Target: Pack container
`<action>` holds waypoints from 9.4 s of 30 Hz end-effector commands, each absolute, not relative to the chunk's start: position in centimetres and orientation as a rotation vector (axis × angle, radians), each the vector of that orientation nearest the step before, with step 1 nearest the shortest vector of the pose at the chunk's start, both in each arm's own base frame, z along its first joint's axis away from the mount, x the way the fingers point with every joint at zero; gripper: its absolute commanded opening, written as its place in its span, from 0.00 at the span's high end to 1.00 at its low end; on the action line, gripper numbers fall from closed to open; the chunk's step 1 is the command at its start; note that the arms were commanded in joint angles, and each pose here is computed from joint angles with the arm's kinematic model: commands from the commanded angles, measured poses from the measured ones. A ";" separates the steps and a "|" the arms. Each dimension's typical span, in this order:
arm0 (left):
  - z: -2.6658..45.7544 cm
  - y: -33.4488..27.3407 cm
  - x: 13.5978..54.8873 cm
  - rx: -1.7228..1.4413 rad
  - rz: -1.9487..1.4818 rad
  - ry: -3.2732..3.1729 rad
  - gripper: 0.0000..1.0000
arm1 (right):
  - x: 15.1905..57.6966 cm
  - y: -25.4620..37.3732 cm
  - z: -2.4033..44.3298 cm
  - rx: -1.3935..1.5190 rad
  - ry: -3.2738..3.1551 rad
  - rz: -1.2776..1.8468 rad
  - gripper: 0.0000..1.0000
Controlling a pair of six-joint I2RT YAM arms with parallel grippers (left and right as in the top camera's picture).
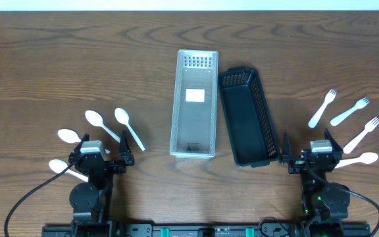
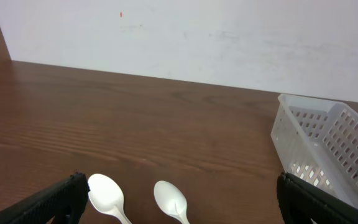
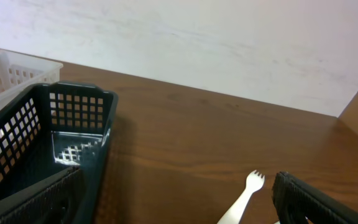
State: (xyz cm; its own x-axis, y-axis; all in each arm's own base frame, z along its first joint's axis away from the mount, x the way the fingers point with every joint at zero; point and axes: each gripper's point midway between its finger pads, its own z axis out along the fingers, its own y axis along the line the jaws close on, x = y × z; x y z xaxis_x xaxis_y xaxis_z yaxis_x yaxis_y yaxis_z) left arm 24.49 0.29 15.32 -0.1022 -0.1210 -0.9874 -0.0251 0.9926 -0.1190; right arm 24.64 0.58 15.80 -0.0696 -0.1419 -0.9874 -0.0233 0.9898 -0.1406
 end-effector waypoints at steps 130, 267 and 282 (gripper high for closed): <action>21.2 -0.9 30.8 -0.169 -0.148 2.446 0.16 | 33.8 2.0 7.6 0.188 2.824 -0.121 0.99; 21.2 -0.9 30.8 -0.170 -0.147 2.445 0.16 | 42.4 -14.4 -1.3 0.886 2.694 -0.095 0.01; 21.0 -0.9 30.7 -0.171 -0.147 2.454 0.15 | 42.2 -14.4 -1.4 0.889 2.703 -0.095 0.55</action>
State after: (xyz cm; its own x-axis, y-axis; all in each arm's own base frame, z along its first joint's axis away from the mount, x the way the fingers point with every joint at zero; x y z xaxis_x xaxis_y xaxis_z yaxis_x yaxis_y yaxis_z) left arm 30.45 -0.82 20.05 -0.7824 -0.1735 -0.5981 -0.1005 0.9830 -0.1536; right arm 42.51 -14.51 -0.15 -0.7597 0.5605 -0.3297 0.5870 0.8092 0.0232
